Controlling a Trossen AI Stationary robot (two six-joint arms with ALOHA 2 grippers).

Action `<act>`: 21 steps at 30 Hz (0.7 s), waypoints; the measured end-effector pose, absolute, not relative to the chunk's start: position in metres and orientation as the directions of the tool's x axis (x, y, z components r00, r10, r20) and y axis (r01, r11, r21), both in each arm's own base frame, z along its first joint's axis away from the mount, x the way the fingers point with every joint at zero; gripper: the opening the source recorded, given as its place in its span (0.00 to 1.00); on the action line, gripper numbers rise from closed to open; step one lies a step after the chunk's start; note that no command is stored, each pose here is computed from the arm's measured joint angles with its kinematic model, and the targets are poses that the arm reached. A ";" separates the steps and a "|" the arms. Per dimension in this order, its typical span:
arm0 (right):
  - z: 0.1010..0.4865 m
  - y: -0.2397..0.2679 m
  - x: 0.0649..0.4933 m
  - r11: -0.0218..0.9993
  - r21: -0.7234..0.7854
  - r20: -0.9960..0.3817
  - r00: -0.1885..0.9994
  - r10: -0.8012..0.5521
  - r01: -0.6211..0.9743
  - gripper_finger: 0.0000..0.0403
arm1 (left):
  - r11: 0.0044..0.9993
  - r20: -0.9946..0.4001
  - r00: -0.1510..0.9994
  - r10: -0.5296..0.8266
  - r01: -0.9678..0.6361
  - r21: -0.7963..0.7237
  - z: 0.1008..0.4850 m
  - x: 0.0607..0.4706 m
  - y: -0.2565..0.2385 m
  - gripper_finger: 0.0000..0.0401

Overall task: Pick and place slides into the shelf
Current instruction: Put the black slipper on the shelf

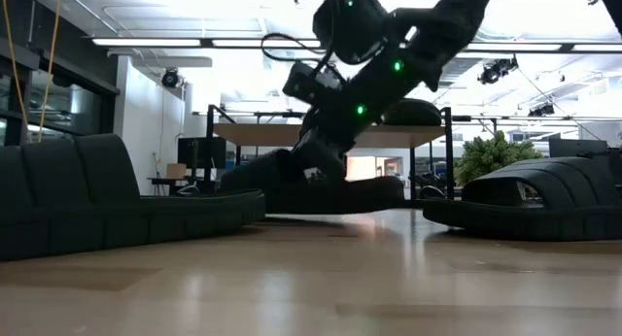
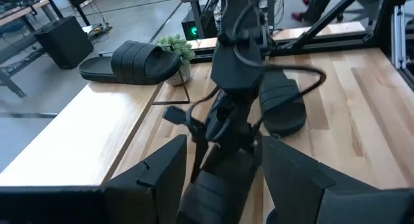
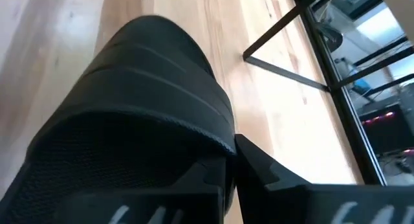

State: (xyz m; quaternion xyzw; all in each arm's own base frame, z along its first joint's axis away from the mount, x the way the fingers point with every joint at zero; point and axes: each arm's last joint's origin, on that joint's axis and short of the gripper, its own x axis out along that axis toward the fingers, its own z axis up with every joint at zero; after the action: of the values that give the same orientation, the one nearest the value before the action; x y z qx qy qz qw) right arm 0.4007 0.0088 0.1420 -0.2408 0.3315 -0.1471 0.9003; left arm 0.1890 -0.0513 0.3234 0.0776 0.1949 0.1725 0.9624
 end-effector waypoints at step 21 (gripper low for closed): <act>0.202 0.026 0.391 0.939 -0.339 -0.487 0.864 -0.131 -0.048 0.00 | 0.906 -0.443 0.811 0.382 -0.234 0.354 0.311 0.185 -0.050 0.46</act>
State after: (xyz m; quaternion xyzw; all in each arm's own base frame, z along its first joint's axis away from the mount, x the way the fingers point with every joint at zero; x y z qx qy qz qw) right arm 0.3914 0.0257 0.2016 -0.1727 0.2602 -0.0219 0.9497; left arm 0.1850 -0.0497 0.3114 0.1428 0.2601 0.1637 0.9408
